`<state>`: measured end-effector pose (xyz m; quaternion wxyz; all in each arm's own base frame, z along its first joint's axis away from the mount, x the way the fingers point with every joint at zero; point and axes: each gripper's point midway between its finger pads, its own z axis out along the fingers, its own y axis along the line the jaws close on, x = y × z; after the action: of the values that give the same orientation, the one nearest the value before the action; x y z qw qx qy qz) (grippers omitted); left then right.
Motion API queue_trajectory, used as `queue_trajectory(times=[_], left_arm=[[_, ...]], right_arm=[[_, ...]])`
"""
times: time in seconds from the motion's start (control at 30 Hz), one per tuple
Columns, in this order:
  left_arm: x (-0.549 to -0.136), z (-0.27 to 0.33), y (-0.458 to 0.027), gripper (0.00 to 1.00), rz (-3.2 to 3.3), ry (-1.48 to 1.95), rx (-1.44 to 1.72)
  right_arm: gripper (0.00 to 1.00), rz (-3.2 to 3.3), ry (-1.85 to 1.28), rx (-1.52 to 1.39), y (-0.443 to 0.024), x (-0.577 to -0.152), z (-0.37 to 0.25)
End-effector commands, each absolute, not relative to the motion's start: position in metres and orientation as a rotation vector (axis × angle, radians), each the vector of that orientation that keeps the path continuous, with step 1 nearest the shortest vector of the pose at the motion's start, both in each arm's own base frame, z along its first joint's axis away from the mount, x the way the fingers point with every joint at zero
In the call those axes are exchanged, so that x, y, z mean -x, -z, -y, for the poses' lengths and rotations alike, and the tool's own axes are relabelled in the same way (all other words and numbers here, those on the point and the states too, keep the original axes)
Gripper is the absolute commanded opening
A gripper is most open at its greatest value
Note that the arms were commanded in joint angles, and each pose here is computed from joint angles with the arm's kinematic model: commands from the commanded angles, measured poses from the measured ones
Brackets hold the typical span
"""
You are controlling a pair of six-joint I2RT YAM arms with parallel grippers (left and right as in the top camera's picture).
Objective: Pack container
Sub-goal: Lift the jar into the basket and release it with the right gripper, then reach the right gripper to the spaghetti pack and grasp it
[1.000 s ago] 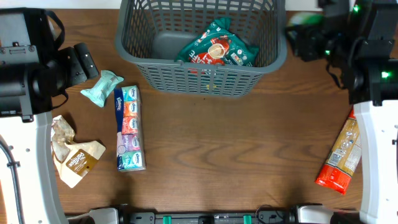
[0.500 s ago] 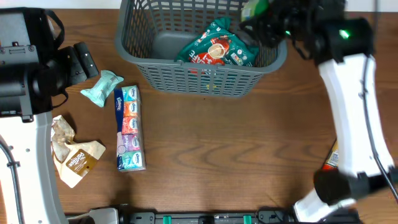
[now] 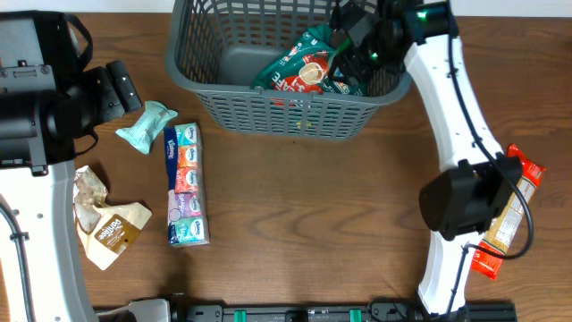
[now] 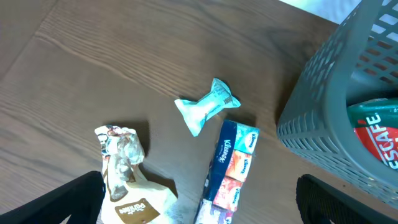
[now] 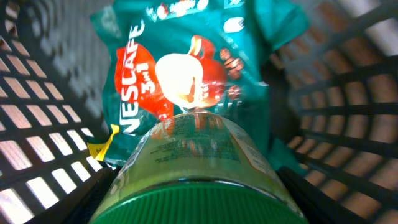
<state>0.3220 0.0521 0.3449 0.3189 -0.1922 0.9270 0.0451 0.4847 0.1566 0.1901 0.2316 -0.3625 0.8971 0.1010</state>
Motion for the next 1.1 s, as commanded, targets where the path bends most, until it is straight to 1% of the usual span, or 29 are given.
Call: queue_trajectory(times=[0.0, 0.03, 0.07, 0.1, 0.17, 0.23, 0.27, 0.4, 0.5, 0.57, 0.67, 0.77, 0.87, 0.97, 1.07], left_arm=[[-0.322, -0.055, -0.342, 0.99, -2.443, -0.13, 0.521], [-0.322, -0.055, -0.342, 0.99, -2.443, -0.13, 0.521], [-0.322, -0.055, -0.342, 0.99, -2.443, -0.13, 0.521], [-0.322, -0.054, -0.342, 0.99, -2.444, -0.13, 0.521], [-0.322, -0.054, -0.342, 0.99, -2.446, -0.13, 0.521], [-0.322, -0.054, -0.341, 0.99, -2.447, -0.13, 0.521], [-0.322, -0.054, -0.341, 0.98, -2.447, -0.13, 0.521], [-0.321, -0.054, -0.341, 0.99, -2.447, -0.131, 0.521], [-0.321, -0.054, -0.341, 0.99, -2.448, -0.131, 0.521], [-0.321, -0.054, -0.341, 0.99, -2.449, -0.131, 0.521], [-0.321, -0.054, -0.341, 0.99, -2.45, -0.131, 0.521], [-0.321, -0.054, -0.341, 0.99, -2.45, -0.131, 0.521], [-0.321, -0.054, -0.341, 0.99, -2.449, -0.131, 0.521], [-0.321, -0.054, -0.341, 0.99, -2.449, -0.131, 0.521], [-0.322, -0.054, -0.342, 0.99, -2.446, -0.13, 0.521]], right_arm=[[0.01, -2.448, -0.247, 1.043, -0.188, -0.488, -0.161], [0.01, -2.461, -0.229, 1.042, -0.184, -0.49, -0.159], [0.07, -2.475, -0.206, 1.041, -0.182, -0.49, -0.155], [0.1, -2.494, -0.185, 1.041, -0.176, -0.49, -0.152], [0.22, -2.522, -0.159, 1.042, -0.17, -0.489, -0.147], [0.33, -2.551, -0.14, 1.042, -0.163, -0.488, -0.143], [0.39, -2.56, -0.138, 1.043, -0.162, -0.486, -0.142], [0.61, -2.574, -0.143, 1.044, -0.161, -0.483, -0.14], [0.71, -2.58, -0.145, 1.046, -0.16, -0.482, -0.14], [0.74, -2.577, -0.145, 1.046, -0.161, -0.482, -0.141], [0.76, -2.57, -0.143, 1.044, -0.161, -0.484, -0.141], [0.85, -2.566, -0.142, 1.043, -0.162, -0.485, -0.142], [0.86, -2.558, -0.141, 1.042, -0.164, -0.486, -0.142], [0.88, -2.501, -0.138, 1.026, -0.183, -0.49, -0.145], [0.89, -2.417, -0.115, 0.98, -0.224, -0.495, -0.145]])
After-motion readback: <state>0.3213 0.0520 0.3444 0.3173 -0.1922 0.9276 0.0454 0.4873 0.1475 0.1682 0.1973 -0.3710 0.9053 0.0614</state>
